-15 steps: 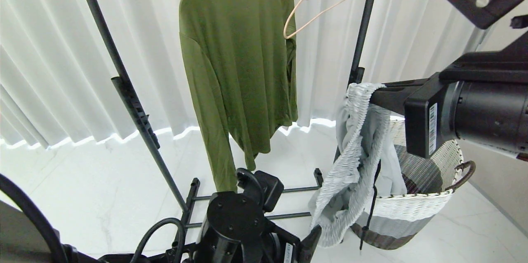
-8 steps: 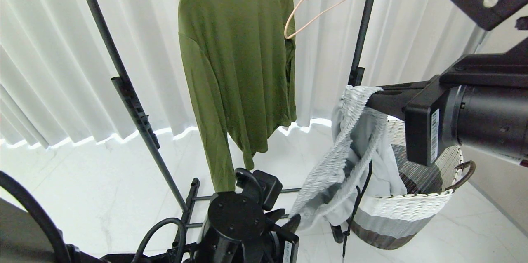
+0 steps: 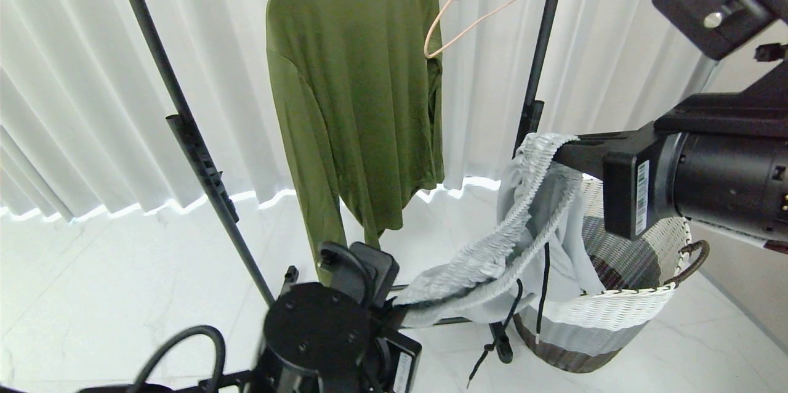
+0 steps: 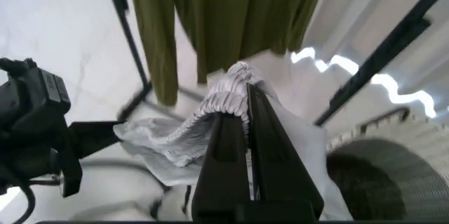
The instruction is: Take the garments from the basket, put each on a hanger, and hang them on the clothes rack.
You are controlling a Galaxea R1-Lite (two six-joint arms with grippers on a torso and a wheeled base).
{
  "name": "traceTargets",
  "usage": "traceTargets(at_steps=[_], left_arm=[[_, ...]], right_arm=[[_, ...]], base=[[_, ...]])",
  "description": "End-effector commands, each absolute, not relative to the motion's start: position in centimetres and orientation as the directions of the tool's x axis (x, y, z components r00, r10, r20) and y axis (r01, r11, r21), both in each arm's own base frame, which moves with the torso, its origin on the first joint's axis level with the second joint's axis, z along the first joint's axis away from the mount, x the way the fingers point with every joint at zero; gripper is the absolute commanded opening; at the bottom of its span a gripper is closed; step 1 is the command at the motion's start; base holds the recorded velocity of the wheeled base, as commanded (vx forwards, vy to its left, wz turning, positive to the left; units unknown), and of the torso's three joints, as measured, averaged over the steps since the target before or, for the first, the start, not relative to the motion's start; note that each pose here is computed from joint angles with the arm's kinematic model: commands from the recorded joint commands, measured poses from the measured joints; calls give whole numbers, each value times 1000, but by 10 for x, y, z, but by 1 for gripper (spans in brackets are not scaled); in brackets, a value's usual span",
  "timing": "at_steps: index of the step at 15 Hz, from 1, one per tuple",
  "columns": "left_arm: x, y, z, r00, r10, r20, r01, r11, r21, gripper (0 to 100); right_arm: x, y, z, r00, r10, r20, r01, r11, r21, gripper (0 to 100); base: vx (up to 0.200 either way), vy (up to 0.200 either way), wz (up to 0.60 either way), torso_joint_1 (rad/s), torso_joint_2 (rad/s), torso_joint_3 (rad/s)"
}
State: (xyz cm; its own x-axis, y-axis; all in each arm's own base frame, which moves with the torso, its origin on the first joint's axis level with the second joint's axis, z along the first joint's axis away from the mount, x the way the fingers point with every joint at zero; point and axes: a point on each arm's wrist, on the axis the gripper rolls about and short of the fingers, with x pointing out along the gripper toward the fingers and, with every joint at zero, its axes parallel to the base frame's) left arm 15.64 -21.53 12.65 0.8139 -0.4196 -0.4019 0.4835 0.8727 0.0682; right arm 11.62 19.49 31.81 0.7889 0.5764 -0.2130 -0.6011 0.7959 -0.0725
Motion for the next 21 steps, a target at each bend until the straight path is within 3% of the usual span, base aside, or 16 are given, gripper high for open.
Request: traceTargets(at_steps=[1,4,5,6,8,12,15,21], left_arm=[[171,-179,214,897,-344,-276,369,928,43,0],[172,-148,317,935,-266,-233,278,960,20,0],[169,-144,337,939,-269,-215,278,961,10,0],[163,-140,371,947,-279,-158,280,960,-16,0],[159,-137,407,954,-290,-71,291,957,0,0],[148,-136,434,944,-329,26,324,939,117,0],[130,-142,444,911,-408,66,400,911,102,0],[113,-127,466,899,-410,155,406,912,61,0]], right_arm=[[121,197,321,802,571,-173,-588,807,-61,0],[124,192,334,837,541,-82,-545,837,-46,0],[123,188,339,842,536,-59,-539,841,-48,0],[120,178,352,850,527,-12,-527,848,-61,0],[118,162,374,864,499,63,-494,866,-78,0],[114,141,412,876,450,172,-440,893,-93,0],[108,134,430,869,453,199,-434,891,-133,0],[108,147,443,842,488,231,-460,872,-166,0]], base=[[0,0,0,0,0,0],[0,0,0,0,0,0],[0,0,0,0,0,0],[0,0,0,0,0,0],[0,0,0,0,0,0],[0,0,0,0,0,0],[0,0,0,0,0,0],[0,0,0,0,0,0]])
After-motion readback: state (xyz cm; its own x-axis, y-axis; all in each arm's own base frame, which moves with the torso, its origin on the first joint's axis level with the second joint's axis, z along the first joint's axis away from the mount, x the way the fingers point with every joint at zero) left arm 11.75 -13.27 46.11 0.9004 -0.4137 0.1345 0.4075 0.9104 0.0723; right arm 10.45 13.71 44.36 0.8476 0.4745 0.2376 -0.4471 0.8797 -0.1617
